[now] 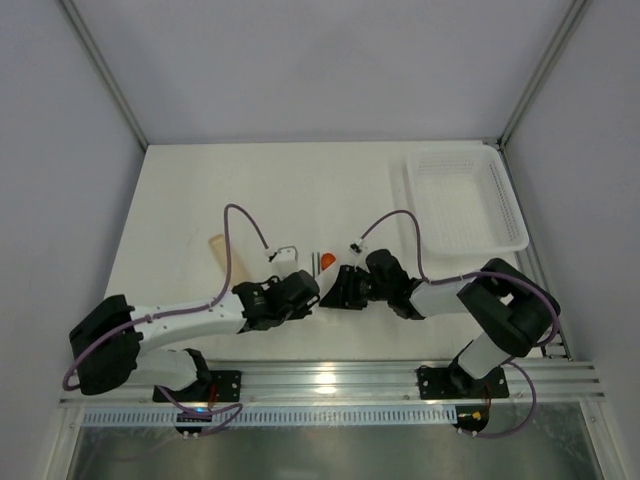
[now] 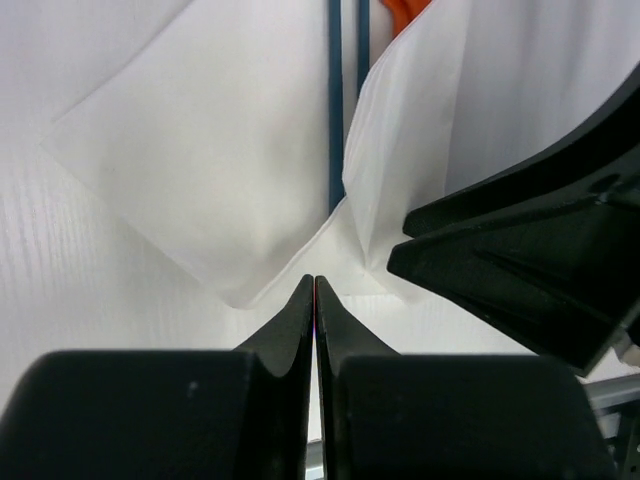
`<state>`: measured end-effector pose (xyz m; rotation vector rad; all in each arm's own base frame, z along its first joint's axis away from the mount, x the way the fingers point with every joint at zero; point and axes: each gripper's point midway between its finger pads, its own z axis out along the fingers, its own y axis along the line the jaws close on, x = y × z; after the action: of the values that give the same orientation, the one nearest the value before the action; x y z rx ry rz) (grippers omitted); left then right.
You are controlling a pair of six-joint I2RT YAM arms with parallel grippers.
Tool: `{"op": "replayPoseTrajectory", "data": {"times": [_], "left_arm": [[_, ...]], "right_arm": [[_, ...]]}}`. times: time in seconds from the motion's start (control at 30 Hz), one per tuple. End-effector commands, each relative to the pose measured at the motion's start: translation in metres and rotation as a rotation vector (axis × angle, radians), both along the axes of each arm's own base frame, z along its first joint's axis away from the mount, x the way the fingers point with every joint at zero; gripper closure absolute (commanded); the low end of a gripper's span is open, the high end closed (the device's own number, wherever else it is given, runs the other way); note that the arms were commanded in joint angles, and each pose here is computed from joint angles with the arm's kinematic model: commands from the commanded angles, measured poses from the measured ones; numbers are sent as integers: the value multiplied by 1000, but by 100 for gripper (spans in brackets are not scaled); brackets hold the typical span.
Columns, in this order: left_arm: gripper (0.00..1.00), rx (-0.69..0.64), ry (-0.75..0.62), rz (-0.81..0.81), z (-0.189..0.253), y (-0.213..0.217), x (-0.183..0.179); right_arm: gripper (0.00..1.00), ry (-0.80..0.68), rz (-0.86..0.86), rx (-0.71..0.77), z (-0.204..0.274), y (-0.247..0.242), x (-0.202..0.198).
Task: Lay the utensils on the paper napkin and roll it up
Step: Roll the napkin at the center of the board.
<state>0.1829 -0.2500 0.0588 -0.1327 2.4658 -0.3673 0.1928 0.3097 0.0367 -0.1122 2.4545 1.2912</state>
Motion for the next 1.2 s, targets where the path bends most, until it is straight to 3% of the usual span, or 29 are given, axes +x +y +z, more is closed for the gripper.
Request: {"op": "replayPoseTrajectory", "data": {"times": [0.0, 0.17, 0.4, 0.83, 1.17], "left_arm": [[100, -16, -78, 19, 29, 1, 9], [100, -143, -111, -53, 46, -25, 10], [100, -179, -106, -69, 44, -39, 18], [100, -141, -75, -5, 19, -23, 54], [100, -138, -39, 8, 7, -19, 50]], "right_arm": [[53, 6, -18, -43, -14, -7, 3], [53, 11, -19, -44, -16, -8, 3], [53, 8, -16, -49, -15, -10, 3], [53, 8, -8, -64, -17, -10, 4], [53, 14, -6, -69, -19, -10, 4]]}}
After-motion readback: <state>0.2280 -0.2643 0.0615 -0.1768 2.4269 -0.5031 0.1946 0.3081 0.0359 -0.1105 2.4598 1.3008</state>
